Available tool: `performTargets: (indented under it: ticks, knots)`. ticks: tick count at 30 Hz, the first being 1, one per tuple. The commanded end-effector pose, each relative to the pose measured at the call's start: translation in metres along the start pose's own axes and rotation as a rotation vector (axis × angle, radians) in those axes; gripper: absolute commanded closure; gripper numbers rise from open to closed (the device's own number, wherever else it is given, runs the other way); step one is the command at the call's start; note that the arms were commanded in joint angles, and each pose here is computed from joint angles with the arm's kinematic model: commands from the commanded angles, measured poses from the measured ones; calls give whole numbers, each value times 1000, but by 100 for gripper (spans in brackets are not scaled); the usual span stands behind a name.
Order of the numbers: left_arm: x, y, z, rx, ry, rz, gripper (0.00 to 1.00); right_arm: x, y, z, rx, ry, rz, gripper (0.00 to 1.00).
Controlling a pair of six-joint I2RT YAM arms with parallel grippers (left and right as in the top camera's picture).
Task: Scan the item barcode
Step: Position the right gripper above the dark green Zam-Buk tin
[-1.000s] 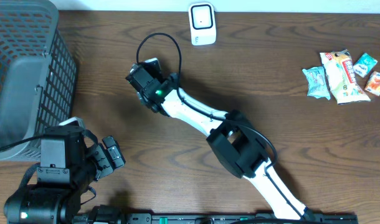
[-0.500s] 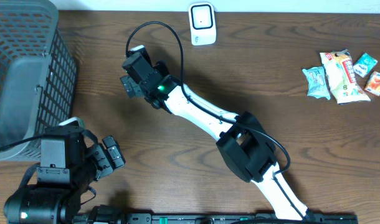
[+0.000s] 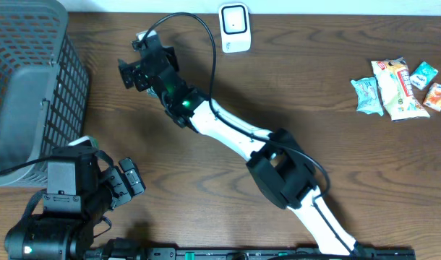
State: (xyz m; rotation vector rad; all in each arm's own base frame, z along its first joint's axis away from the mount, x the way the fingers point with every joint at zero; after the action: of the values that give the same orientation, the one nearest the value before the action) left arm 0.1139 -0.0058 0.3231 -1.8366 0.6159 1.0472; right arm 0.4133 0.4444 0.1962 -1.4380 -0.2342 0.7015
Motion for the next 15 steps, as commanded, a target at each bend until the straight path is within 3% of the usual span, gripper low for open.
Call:
performTargets:
  ticks: [1, 9, 15]
  knots:
    - [0, 0, 0, -4, -5, -1, 2, 22, 47, -9, -13, 30, 22, 1]
    - [0, 0, 0, -4, -5, -1, 2, 37, 105, -29, -49, 158, 127, 1]
    - [0, 0, 0, -4, -5, -1, 2, 32, 121, -41, -96, 283, 223, 4]
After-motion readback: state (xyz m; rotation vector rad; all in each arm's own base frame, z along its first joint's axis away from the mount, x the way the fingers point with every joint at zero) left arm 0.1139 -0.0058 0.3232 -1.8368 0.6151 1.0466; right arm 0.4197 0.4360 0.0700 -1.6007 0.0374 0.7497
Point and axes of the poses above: each gripper's point midway between its finger pads, its own x axis out along the fingers, its own z axis along the line the jaws close on, y = z × x, the point moved 10 cm from there along -x, back along the fingers, and after that the axes turned 4 degrees about -x, right-handed, at the moved point
